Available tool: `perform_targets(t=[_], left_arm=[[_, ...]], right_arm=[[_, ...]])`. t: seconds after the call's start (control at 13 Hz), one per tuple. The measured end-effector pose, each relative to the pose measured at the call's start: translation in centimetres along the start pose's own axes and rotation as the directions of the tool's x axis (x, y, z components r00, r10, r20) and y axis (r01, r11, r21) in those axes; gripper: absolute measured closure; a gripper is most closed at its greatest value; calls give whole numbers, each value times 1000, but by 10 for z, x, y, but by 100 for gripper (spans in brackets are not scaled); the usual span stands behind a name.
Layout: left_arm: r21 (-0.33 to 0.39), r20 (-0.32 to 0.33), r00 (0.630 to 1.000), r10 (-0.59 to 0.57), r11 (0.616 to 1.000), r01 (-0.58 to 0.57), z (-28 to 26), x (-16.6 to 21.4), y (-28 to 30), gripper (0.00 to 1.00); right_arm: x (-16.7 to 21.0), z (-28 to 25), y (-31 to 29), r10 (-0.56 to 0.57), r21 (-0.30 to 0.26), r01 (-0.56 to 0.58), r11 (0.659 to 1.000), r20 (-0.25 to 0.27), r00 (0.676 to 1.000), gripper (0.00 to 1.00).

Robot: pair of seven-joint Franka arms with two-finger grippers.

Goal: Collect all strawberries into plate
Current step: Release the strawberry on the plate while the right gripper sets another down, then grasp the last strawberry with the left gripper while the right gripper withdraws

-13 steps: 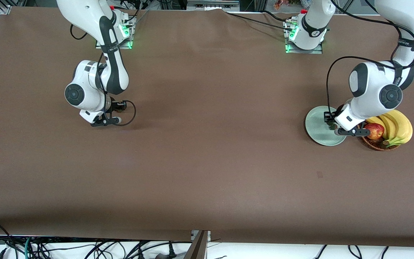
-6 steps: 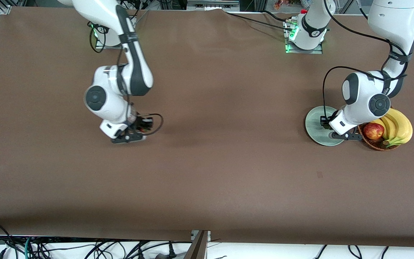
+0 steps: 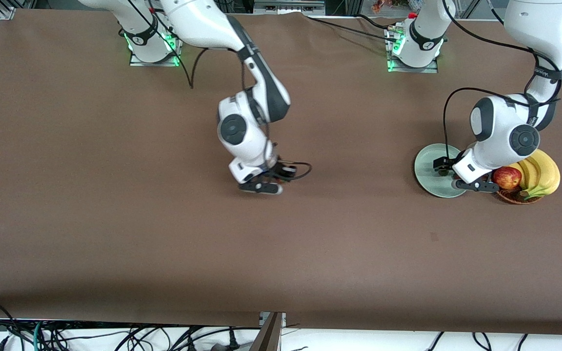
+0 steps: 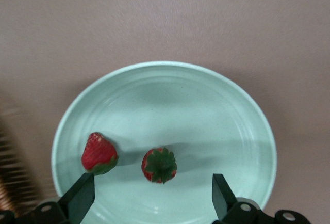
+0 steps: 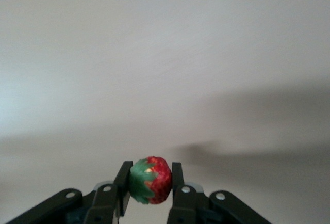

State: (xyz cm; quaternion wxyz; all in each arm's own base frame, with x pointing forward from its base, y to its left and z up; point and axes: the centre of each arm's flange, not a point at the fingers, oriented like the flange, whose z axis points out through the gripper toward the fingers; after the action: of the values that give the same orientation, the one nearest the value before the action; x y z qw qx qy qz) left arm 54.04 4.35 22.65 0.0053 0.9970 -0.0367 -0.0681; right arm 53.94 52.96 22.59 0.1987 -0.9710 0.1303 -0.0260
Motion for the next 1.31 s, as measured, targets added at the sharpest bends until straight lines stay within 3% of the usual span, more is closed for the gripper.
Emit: perform_targets(t=[0.15, 0.39, 0.62, 0.69, 0.77, 0.93, 1.08, 1.31], left_arm=[[-17, -15, 1000, -15, 1000, 14, -29, 1, -2, 0], [-24, -46, 999, -24, 999, 23, -55, 0, -1, 0], [-31, -49, 998, -37, 999, 36, -58, 2, 18, 0], [-33, -50, 998, -40, 999, 39, -58, 3, 27, 0], [-36, -49, 998, -48, 998, 47, -59, 4, 39, 0], [-45, -48, 996, -75, 996, 73, -58, 6, 70, 0], [-53, -44, 994, -100, 994, 97, -58, 6, 107, 0], [-62, -42, 990, -136, 989, 133, -56, 5, 140, 0]], right_arm=[[-44, 28, -29, 87, 111, -81, 990, -46, 995, 65], [-94, 46, -56, 201, 218, -179, 959, -82, 976, 55], [-90, 28, -75, 266, 260, -241, 935, -69, 961, 22], [-78, 21, -76, 256, 224, -236, 946, -67, 964, 11], [-59, 9, -73, 238, 150, -226, 963, -67, 969, 1], [-19, -29, -64, 198, 11, -198, 980, -61, 978, 0], [7, -79, -57, 138, -78, -140, 987, -32, 990, 0], [55, -160, -19, 68, -244, -55, 968, 45, 997, 0]])
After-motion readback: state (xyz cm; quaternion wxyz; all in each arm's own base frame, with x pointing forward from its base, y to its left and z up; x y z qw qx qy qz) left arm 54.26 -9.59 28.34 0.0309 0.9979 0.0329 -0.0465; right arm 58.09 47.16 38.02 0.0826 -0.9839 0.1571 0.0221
